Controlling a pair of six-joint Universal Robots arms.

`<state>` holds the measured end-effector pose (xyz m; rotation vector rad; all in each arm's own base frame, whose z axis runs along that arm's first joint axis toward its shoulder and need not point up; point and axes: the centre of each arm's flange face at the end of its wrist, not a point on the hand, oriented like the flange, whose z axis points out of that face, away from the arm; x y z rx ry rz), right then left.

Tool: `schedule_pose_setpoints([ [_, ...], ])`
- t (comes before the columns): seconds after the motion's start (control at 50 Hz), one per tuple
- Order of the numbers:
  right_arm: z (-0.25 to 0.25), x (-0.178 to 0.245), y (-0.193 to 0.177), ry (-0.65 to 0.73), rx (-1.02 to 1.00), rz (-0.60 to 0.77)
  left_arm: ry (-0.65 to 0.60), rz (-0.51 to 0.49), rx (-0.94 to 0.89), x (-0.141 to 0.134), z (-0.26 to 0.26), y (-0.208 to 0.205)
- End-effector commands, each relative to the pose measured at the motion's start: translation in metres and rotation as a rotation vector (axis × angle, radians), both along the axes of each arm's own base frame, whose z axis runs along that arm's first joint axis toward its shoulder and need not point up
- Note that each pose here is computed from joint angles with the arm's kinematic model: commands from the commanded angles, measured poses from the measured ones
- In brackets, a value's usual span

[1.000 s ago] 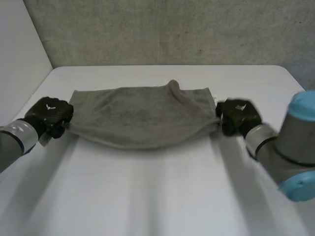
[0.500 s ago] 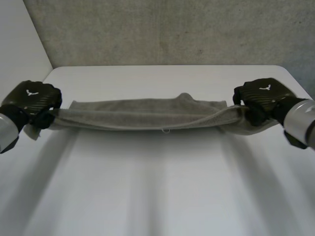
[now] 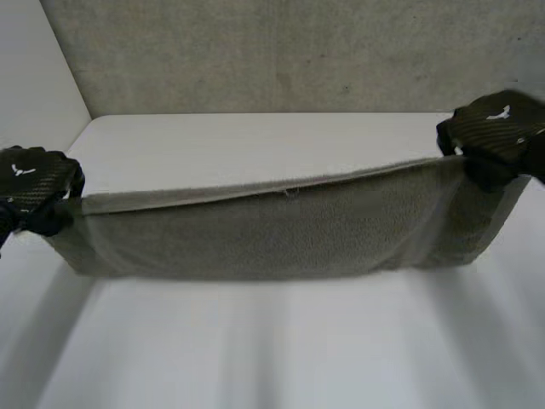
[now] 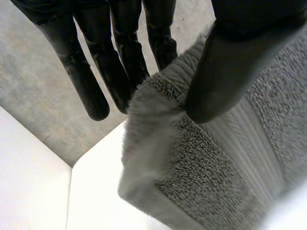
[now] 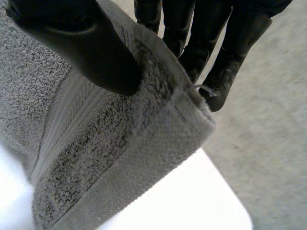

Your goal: Fold the towel.

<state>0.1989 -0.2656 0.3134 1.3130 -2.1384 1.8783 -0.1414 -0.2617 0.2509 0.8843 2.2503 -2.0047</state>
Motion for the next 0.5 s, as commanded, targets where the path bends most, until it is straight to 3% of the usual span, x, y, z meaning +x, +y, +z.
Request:
schedule_pose_setpoints([
  [0.02, -0.051, 0.032, -0.031, 0.071, 0.107, 0.042, 0.002, -0.072, 0.046, -0.019, -0.02, -0.029],
  [0.14, -0.087, 0.047, -0.056, 0.097, 0.117, 0.018, -0.002, -0.12, 0.094, -0.036, -0.044, -0.066],
  [0.28, -0.109, 0.062, -0.075, 0.076, 0.058, -0.009, -0.036, -0.029, 0.124, -0.039, -0.074, -0.112],
  [0.5, -0.131, 0.065, -0.113, 0.093, -0.071, -0.158, -0.046, -0.047, 0.127, -0.057, -0.092, -0.129],
])
